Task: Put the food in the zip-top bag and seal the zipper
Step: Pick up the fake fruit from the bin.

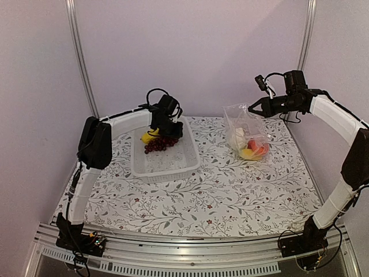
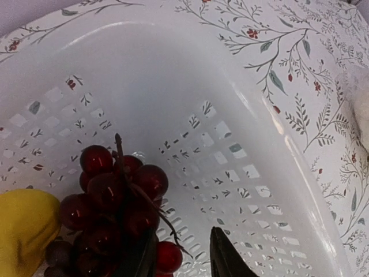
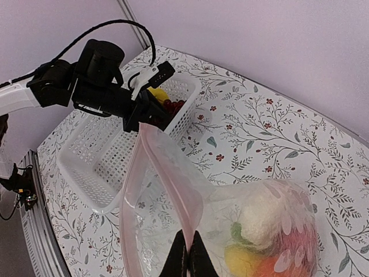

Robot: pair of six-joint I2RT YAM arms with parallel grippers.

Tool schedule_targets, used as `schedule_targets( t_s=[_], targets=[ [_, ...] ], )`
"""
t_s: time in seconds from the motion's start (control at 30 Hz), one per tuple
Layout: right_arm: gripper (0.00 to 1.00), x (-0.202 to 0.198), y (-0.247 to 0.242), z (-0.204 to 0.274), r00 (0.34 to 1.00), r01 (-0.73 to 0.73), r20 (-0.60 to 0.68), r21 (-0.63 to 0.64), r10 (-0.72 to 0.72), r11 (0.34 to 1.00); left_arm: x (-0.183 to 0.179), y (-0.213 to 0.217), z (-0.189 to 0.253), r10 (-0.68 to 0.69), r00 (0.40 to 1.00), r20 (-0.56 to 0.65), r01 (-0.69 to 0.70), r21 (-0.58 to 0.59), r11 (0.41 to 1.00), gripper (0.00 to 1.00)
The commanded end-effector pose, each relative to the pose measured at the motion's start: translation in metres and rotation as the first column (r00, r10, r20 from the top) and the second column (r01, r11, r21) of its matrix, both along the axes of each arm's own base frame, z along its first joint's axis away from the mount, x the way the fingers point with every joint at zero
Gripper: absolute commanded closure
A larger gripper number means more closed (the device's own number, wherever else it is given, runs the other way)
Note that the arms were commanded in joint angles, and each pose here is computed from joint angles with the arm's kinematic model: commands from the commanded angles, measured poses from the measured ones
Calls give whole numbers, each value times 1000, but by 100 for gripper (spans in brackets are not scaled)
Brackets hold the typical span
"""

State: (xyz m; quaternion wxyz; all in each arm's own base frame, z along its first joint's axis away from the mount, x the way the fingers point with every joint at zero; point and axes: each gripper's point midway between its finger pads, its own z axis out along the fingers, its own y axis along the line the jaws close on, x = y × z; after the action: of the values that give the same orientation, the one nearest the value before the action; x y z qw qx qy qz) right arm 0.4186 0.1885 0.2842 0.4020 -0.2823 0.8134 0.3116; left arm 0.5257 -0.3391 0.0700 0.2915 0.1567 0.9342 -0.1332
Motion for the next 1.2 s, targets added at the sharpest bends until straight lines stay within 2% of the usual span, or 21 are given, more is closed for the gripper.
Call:
schedule_targets(
  t_s=[0.0, 0.23, 0.33, 0.47, 0.6, 0.73, 1.0, 1.17],
  targets=[
    [100, 0, 4, -13, 1000, -15, -22, -6, 15, 1000, 3, 3, -17, 33, 999, -31, -31, 36, 999, 68],
    [100, 0, 3, -14, 1000, -16, -24, -8, 16, 1000, 17, 17, -32, 113, 992, -48, -110, 64, 992, 73],
    [100, -1, 3, -13, 1000, -17, -24, -8, 17, 1000, 19, 20, -36, 124, 991, -53, -120, 72, 990, 86],
    [100, -2, 4, -12, 1000, -18, -21, -7, 18, 1000, 20, 22, -30, 125, 991, -41, -122, 73, 990, 99],
    [100, -1, 3, -13, 1000, -16, -22, -10, 16, 1000, 19, 22, -15, 118, 993, -19, -117, 61, 991, 100],
    [100, -2, 2, -13, 1000, -14, -19, -14, 13, 1000, 15, 20, 24, 100, 995, 30, -101, 34, 994, 100],
    [100, -2, 2, -12, 1000, -13, -15, -16, 13, 1000, -8, 19, 129, 69, 983, 172, -59, -58, 997, 100],
    [100, -2, 3, -14, 1000, -15, -20, -20, 15, 1000, -22, 17, 173, 51, 972, 229, -28, -103, 994, 100]
  ],
)
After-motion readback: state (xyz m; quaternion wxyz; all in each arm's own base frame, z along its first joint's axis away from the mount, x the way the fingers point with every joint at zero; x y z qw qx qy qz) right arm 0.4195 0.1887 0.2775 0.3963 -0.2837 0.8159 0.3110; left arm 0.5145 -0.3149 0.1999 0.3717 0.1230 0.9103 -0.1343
